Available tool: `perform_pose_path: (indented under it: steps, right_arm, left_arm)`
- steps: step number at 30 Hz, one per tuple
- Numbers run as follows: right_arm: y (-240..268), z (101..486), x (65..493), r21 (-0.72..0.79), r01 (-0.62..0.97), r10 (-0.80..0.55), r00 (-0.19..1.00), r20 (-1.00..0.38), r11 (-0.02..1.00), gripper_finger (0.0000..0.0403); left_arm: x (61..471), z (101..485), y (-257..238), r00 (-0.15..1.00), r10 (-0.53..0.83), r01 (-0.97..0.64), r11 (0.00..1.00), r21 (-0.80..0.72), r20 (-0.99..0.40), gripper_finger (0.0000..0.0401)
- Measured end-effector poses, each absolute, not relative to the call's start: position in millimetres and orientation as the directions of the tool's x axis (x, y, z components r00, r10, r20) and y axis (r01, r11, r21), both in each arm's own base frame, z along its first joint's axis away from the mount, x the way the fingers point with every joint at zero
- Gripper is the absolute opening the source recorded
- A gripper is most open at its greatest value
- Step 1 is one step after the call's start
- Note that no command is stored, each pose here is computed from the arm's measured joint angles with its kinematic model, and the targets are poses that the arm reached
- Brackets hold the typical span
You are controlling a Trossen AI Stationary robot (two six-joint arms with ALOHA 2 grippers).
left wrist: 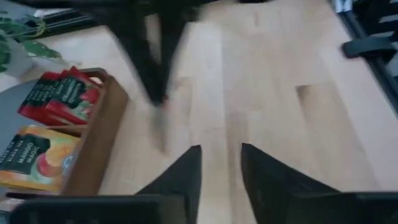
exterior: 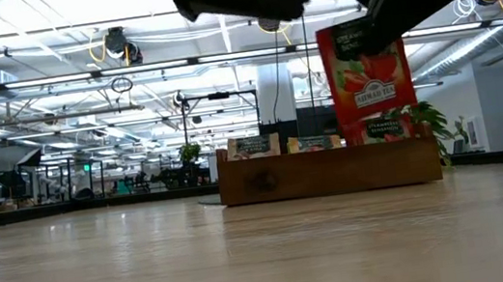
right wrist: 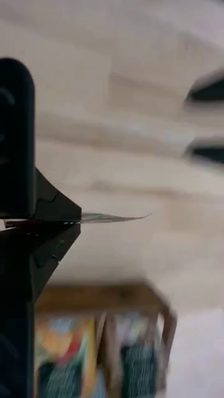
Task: Pick & Place Tea
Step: Put the red tea bag into the middle wooden organizer
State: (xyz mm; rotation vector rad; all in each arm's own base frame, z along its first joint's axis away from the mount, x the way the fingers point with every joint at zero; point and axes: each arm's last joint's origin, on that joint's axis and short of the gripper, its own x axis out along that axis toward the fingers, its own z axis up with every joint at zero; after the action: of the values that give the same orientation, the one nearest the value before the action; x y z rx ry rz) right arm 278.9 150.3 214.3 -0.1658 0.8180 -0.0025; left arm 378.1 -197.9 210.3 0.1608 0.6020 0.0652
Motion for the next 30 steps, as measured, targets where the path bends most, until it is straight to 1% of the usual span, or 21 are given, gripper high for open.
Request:
perform_pose_path:
  steps: [4, 7, 12, 16, 19, 21, 27, 30]
  right_arm:
    - [135, 224, 260, -0.194, -0.011, -0.133, 0.69, -0.712, 0.981, 0.0001]
    - [119, 226, 242, -0.204, 0.014, -0.151, 0.722, -0.675, 0.979, 0.0001]
    - [82, 219, 210, -0.163, 0.116, -0.192, 0.776, -0.601, 0.98, 0.0]
    - [57, 197, 194, -0.098, 0.189, -0.211, 0.815, -0.539, 0.977, 0.0]
    - [44, 180, 191, -0.049, 0.176, -0.175, 0.831, -0.528, 0.983, 0.0]
    - [38, 174, 190, -0.037, 0.182, -0.174, 0.832, -0.527, 0.983, 0.0]
    - [28, 168, 191, -0.083, 0.136, -0.159, 0.812, -0.562, 0.987, 0.0]
    - [23, 168, 192, -0.059, 0.114, -0.127, 0.806, -0.578, 0.992, 0.0]
  left_arm:
    - [370, 213, -208, 0.818, 0.088, 0.007, 0.987, 0.162, -0.569, 0.0154]
    - [363, 212, -216, 0.806, 0.061, 0.042, 0.986, 0.16, -0.589, 0.0169]
    - [355, 211, -227, 0.799, 0.035, 0.079, 0.983, 0.163, -0.6, 0.0172]
    - [355, 211, -227, 0.799, 0.036, 0.079, 0.983, 0.164, -0.6, 0.0172]
    - [357, 211, -224, 0.8, 0.045, 0.069, 0.984, 0.165, -0.599, 0.0172]
    - [359, 211, -221, 0.799, 0.052, 0.061, 0.984, 0.166, -0.599, 0.0172]
    - [362, 211, -215, 0.797, 0.065, 0.044, 0.985, 0.164, -0.6, 0.0173]
    - [363, 210, -214, 0.795, 0.068, 0.042, 0.985, 0.166, -0.603, 0.0173]
